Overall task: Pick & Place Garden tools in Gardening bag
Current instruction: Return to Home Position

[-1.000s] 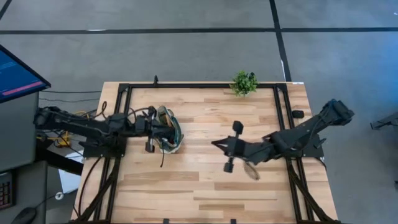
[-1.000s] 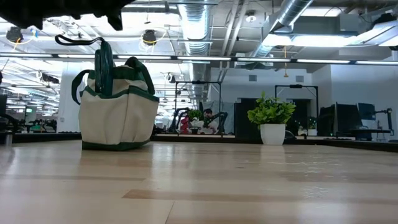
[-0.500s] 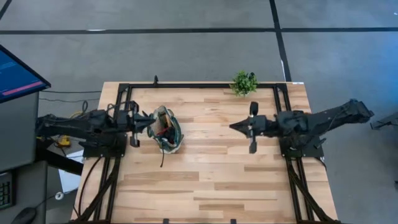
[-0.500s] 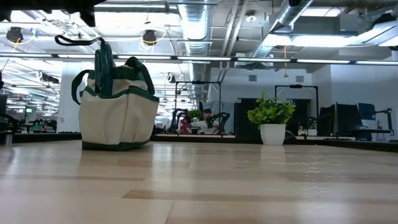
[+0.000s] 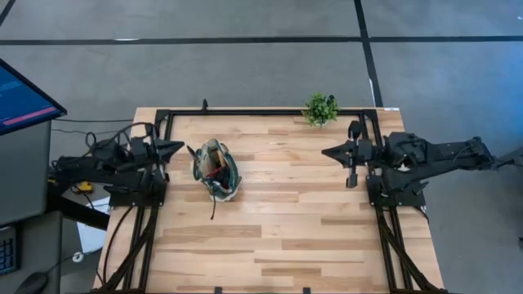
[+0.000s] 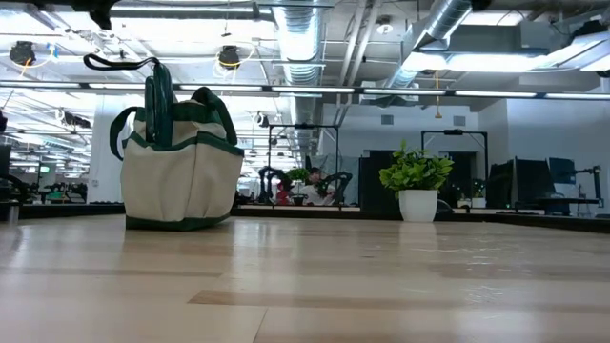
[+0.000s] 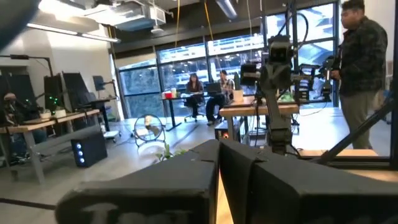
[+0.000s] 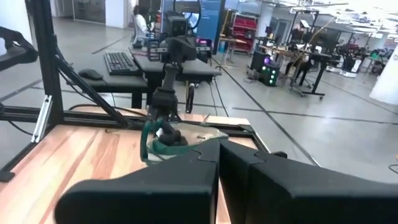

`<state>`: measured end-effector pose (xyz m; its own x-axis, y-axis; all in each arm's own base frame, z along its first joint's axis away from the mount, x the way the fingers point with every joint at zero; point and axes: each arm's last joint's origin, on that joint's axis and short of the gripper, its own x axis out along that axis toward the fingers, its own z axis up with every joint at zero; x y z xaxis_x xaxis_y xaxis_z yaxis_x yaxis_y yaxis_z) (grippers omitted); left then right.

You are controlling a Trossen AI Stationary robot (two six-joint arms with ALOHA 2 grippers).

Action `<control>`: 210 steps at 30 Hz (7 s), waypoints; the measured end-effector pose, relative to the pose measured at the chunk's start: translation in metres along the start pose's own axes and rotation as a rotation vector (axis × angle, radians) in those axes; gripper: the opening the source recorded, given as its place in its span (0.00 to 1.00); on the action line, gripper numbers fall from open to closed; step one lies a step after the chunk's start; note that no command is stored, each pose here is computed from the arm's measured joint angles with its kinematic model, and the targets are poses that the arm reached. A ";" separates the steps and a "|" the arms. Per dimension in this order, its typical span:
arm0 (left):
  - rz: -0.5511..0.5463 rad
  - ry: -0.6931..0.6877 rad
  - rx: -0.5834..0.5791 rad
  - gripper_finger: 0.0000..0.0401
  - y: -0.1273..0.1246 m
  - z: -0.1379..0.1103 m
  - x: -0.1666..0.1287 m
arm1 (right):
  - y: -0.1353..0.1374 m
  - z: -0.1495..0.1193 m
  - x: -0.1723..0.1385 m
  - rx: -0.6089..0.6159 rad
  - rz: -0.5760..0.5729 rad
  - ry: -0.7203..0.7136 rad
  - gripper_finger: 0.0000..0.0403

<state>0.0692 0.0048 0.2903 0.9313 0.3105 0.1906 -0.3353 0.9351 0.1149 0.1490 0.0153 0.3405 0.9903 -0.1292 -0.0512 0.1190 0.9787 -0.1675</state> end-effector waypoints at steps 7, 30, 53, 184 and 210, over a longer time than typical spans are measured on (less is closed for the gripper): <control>0.011 -0.046 -0.024 0.01 0.010 0.000 -0.022 | -0.002 -0.026 -0.017 0.033 -0.010 -0.010 0.00; 0.006 -0.001 -0.028 0.01 0.009 -0.003 -0.022 | -0.013 -0.075 -0.081 0.126 -0.042 -0.273 0.00; -0.108 -0.011 -0.085 0.01 0.006 -0.004 -0.022 | 0.011 -0.150 -0.048 0.143 0.043 -0.281 0.00; -0.426 0.074 -0.134 0.01 -0.036 -0.116 -0.001 | 0.020 -0.176 -0.042 0.058 0.248 -0.094 0.00; -0.424 0.061 -0.137 0.01 -0.036 -0.114 -0.001 | 0.020 -0.176 -0.042 0.058 0.248 -0.095 0.00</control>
<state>0.0965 -0.0097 0.1744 0.9903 -0.0998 0.0966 0.0964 0.9946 0.0398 0.0969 0.0125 0.1660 0.9917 0.1286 0.0089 -0.1270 0.9864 -0.1045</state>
